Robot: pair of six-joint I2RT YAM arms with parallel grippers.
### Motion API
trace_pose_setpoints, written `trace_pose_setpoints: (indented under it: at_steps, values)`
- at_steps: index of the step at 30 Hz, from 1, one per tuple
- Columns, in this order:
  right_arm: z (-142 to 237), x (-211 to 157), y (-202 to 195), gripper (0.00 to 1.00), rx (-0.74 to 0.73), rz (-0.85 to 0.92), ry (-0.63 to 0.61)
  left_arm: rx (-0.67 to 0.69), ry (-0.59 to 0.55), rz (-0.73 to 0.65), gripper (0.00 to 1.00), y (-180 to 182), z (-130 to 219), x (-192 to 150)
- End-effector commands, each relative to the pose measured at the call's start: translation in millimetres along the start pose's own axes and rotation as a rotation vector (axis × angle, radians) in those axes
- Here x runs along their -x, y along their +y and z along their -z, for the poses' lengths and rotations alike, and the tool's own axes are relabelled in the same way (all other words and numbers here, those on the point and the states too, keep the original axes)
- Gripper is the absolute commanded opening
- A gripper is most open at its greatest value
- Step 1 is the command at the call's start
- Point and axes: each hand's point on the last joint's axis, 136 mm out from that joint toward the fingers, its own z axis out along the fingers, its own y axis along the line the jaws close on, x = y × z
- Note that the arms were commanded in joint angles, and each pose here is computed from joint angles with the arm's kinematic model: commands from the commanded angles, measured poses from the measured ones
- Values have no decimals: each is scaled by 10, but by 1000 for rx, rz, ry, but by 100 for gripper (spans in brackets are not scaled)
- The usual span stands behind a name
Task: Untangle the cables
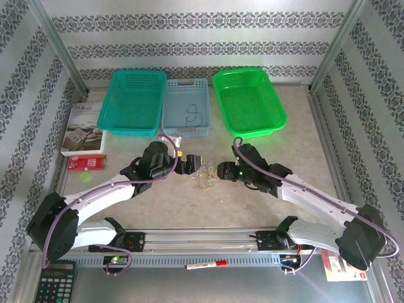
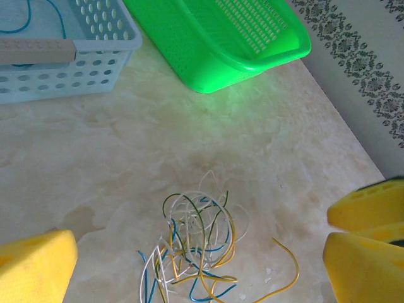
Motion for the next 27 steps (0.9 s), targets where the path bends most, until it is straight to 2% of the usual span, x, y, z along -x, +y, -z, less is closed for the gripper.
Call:
trace_pose_setpoints:
  at_steps: [1,6,16,18,20,21,22,23,27]
  values:
    - [-103,24,32,58,31,-59,-48,11,12,12,100,-5,17,-56]
    - [-277,-52,38,55,43,-82,-18,6,17,12,100,-16,11,-57]
    - [-483,-96,112,42,63,-94,21,2,10,9,100,-32,30,-34]
    - [-504,-112,117,34,65,-93,26,1,11,10,100,-33,30,-35]
    - [-518,-119,128,22,69,-93,30,0,8,8,100,-37,36,-28]
    - [-519,-114,134,15,70,-89,30,0,9,7,100,-38,36,-32]
    - [-510,-102,156,3,77,-83,30,-1,8,5,100,-41,37,-27]
    - [-488,-84,187,0,86,-74,29,-3,8,3,100,-44,41,-27]
    - [-241,119,365,0,123,-29,-15,-6,4,-3,100,-51,69,-27]
